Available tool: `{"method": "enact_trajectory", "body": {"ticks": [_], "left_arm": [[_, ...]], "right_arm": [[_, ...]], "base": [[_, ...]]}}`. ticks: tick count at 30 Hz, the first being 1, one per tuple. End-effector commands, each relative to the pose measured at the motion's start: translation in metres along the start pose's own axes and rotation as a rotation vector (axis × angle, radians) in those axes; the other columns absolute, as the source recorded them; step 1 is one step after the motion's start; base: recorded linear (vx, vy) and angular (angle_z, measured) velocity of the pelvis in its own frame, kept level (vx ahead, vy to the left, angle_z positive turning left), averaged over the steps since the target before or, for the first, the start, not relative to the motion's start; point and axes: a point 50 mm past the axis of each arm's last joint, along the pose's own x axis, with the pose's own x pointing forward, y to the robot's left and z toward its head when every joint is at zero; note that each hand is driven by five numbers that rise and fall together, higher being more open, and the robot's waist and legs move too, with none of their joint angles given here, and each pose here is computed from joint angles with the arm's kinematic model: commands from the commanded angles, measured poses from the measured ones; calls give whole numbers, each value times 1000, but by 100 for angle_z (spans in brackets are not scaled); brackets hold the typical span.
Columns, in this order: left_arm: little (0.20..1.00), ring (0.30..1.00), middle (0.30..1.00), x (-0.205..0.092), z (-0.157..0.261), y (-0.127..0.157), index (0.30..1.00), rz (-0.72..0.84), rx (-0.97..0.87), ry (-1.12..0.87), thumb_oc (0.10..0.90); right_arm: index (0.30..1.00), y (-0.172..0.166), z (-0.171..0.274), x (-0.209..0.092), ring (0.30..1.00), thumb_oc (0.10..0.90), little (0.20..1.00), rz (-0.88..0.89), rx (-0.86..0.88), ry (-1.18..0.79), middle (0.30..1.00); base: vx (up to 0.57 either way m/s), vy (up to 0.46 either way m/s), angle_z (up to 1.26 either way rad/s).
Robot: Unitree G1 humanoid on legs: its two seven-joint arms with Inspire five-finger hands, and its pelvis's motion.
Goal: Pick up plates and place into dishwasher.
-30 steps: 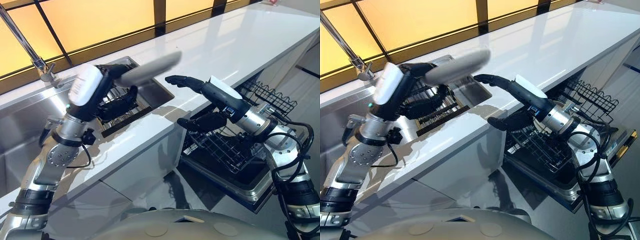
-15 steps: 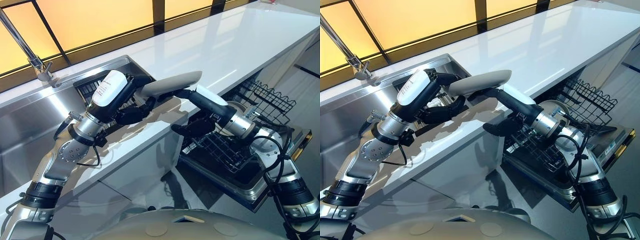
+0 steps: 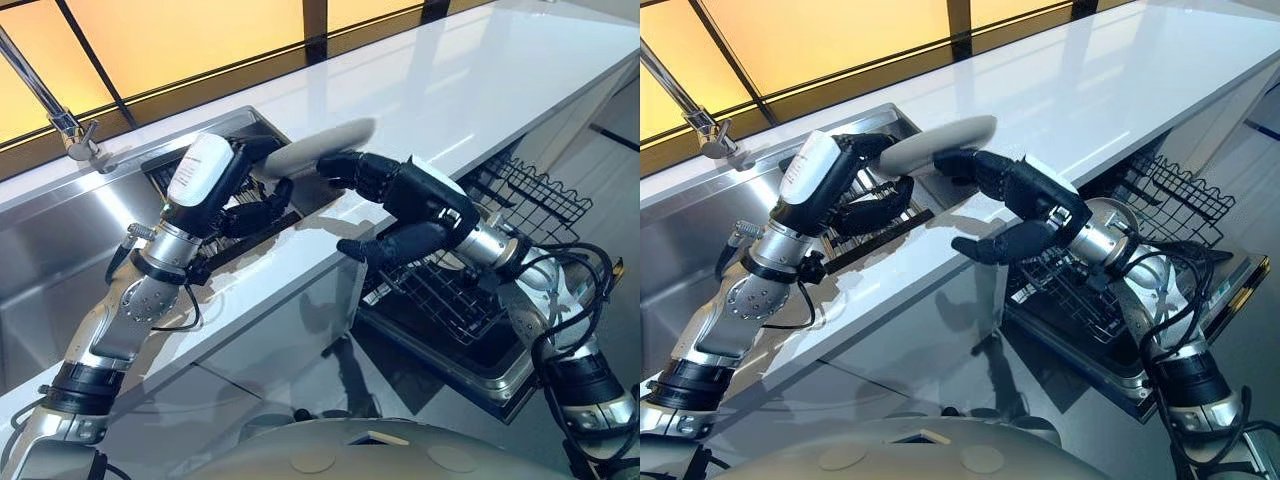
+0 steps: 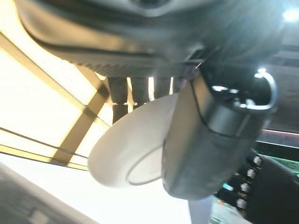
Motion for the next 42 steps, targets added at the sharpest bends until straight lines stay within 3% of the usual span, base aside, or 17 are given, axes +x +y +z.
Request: {"method": "enact_trajectory", "body": {"ticks": [1,7,11,17,29,36,42], "left_arm": [[200,300,300,23,-11,44,300,228,82,-2,100],[200,300,300,12,-32,55,300,271,123,122,100],[200,300,300,11,-33,53,300,264,129,126,100],[200,300,300,16,-28,47,300,246,117,90,100],[200,300,300,46,14,40,300,96,71,-181,100],[200,300,300,61,51,29,300,-56,-9,-373,100],[200,300,300,66,72,26,300,-166,-49,-487,100]], "right_arm": [[900,0,65,27,900,800,900,10,-43,-402,900],[900,-4,78,11,900,800,900,-92,-174,-501,900],[900,1,93,3,900,800,900,-138,-458,-541,900],[900,5,101,5,900,800,900,-100,-639,-515,900],[900,6,97,26,900,800,900,26,-859,-291,900],[900,13,100,40,900,800,900,36,-989,-279,900],[900,14,98,46,900,800,900,47,-996,-245,900]], "base": [[-39,-2,-4],[-46,-4,-1],[-44,-5,-3],[-35,-10,-3],[-23,-16,1],[-4,-8,1],[0,0,0]]}}
